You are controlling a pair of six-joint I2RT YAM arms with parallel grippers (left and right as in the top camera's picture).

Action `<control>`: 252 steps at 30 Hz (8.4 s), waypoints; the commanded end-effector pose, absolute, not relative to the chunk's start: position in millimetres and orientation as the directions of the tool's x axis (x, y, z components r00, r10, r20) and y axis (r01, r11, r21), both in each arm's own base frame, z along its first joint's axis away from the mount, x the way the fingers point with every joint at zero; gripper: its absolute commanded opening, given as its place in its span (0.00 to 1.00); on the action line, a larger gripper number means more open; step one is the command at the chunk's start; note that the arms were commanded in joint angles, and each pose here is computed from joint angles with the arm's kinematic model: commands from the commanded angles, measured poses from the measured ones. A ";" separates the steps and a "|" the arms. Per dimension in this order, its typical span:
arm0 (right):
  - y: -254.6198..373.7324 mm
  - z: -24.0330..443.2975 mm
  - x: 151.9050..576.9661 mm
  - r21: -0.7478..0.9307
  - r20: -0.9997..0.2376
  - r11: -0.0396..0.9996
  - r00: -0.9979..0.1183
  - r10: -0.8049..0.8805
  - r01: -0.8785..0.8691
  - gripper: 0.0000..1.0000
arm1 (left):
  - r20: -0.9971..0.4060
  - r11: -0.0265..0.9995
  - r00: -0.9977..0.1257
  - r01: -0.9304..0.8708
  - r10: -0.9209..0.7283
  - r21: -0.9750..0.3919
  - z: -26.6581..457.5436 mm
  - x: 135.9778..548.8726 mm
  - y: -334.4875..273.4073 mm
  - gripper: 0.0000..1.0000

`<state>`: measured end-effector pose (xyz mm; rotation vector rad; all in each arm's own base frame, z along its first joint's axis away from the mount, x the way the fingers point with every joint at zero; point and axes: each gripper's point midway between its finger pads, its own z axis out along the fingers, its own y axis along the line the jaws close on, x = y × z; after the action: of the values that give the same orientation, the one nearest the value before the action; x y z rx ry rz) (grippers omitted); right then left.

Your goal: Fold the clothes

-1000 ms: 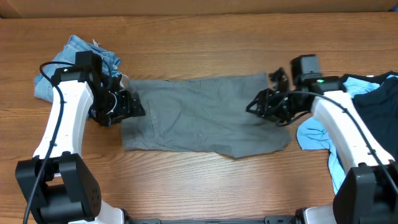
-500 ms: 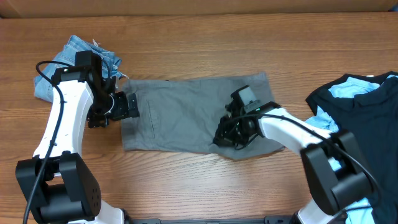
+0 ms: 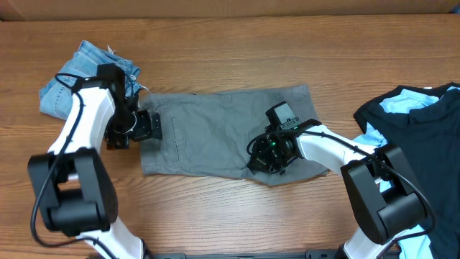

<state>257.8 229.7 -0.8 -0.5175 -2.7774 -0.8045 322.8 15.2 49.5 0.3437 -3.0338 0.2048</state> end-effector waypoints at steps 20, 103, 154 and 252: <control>219.3 -13.2 256.3 0.417 0.271 0.816 -0.912 0.308 0.399 0.08 | 0.199 0.931 -0.980 -0.046 0.029 -0.362 -24.9 322.7 -26.5 0.27; 208.7 2.0 260.3 0.332 0.221 0.913 -0.961 0.167 0.235 0.04 | 0.335 0.981 -0.934 0.063 0.123 -0.185 19.1 291.7 -103.5 0.32; 199.2 16.4 261.7 0.317 0.274 0.903 -0.939 0.205 0.290 0.04 | 0.203 0.878 -0.978 -0.065 0.037 -0.474 20.7 303.9 -115.4 0.04; 72.1 389.7 214.7 0.185 -0.845 0.969 -0.530 0.071 -0.166 1.00 | -0.771 0.978 -0.636 0.187 0.045 -0.097 416.2 151.0 -33.2 1.00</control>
<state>211.3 86.2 384.9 0.2156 -4.0434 -0.7271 149.1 -34.1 418.5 -0.3225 -3.9940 0.3656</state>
